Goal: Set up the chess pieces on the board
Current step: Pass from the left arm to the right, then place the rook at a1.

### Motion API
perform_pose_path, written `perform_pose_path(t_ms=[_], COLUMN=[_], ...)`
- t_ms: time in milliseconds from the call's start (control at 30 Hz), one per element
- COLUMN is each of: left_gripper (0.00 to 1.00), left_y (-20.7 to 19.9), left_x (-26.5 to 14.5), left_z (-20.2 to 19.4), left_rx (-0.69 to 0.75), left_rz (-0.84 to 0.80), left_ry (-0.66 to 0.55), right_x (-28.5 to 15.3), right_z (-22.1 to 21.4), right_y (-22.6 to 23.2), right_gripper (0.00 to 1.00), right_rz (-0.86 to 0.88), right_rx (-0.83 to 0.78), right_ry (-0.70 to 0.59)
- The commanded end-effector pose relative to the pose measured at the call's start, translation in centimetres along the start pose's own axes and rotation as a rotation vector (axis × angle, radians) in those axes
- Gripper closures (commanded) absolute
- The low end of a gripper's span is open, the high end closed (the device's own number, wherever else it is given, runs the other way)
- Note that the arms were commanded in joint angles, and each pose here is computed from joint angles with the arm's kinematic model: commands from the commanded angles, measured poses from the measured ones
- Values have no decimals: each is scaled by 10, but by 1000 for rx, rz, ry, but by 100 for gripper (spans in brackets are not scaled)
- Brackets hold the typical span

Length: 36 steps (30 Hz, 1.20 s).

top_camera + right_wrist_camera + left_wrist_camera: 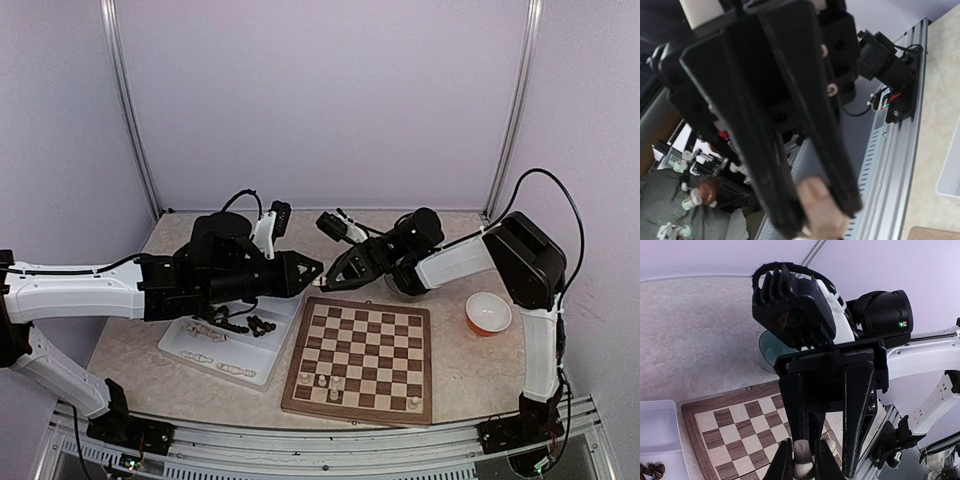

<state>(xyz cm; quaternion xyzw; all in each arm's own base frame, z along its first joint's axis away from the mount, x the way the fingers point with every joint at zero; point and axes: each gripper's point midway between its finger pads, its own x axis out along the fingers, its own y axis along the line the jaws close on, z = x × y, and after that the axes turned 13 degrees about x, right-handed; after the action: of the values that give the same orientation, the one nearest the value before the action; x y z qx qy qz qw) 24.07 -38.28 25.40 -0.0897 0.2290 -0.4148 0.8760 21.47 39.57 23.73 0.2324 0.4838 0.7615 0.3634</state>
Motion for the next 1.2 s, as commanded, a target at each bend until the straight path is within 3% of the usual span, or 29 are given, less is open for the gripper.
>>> perform_pose_path(t_ms=[0, 333, 500, 667, 733, 900, 1033, 1167], left_gripper=[100, 100, 100, 100, 100, 100, 100, 100], left_y=[-10, -6, 6, 19, 23, 32, 38, 42], left_x=[-2, -3, -10, -24, -26, -29, -32, -35], left_z=[15, 13, 14, 17, 16, 15, 12, 11], left_rx=[10, 14, 52, 65, 67, 78, 88, 95], left_rz=[-24, -9, 69, 124, 138, 170, 190, 208], left_ry=[-34, -29, -5, -11, -9, -2, 8, 11], right_x=[-7, -12, -29, -58, -65, -86, -114, -138], right_z=[-3, -5, -3, 8, 16, 19, -1, -37], right_y=[4, -4, -3, -13, -23, -45, -54, -68], right_gripper=[72, 94, 99, 100, 100, 100, 100, 100], right_rz=[-14, -13, -24, -89, -217, -642, -910, -1117], right_rx=[-64, -26, -57, -37, -92, -265, -345, -376], right_ry=[13, 8, -27, -144, -177, -74, 75, 325])
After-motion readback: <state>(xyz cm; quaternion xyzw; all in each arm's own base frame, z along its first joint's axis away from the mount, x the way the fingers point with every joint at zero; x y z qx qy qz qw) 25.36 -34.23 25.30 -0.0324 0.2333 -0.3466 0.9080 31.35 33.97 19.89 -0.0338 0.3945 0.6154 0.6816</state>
